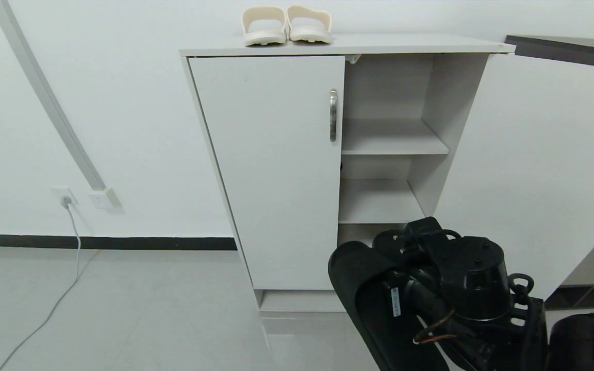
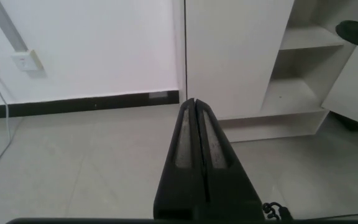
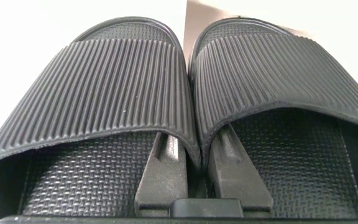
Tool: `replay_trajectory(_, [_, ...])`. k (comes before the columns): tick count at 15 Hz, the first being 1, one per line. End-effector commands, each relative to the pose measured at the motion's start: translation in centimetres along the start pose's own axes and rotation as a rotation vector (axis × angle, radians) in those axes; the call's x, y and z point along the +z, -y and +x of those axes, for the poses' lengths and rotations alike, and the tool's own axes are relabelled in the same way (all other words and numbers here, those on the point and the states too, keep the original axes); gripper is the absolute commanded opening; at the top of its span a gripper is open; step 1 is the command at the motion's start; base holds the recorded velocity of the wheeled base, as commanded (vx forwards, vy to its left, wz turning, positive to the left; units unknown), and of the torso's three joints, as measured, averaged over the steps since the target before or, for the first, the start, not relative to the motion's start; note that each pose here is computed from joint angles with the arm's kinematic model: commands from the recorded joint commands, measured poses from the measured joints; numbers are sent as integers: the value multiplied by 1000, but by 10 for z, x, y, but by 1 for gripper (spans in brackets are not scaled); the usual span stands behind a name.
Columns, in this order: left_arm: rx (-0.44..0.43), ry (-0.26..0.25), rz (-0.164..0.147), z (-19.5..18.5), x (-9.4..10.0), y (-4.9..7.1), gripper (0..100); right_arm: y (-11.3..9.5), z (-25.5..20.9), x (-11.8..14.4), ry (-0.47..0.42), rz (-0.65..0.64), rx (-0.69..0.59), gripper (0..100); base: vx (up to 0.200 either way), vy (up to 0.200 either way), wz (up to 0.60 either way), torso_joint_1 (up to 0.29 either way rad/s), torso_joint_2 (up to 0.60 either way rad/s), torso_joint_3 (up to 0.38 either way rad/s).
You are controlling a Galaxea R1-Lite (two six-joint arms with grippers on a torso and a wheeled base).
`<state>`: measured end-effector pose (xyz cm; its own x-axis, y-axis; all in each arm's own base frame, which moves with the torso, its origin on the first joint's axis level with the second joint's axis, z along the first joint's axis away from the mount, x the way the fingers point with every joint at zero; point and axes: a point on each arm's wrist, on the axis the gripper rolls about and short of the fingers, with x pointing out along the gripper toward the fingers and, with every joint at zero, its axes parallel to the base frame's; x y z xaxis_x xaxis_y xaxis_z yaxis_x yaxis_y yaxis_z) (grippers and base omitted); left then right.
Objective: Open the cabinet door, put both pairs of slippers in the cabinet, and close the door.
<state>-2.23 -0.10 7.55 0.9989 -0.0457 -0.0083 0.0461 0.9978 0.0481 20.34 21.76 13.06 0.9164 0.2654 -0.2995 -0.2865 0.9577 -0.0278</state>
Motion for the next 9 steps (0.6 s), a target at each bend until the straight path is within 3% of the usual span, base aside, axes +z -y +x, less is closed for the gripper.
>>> replay_trajectory(1, [1, 4, -2, 0, 0, 0, 0, -15, 26, 0, 47, 21, -56, 0, 0, 0, 0, 0, 0, 0])
replay_trajectory(9, [1, 4, -4, 0, 0, 0, 0, -29, 67, 10, 128, 77, -203, 0, 0, 0, 0, 0, 0, 0])
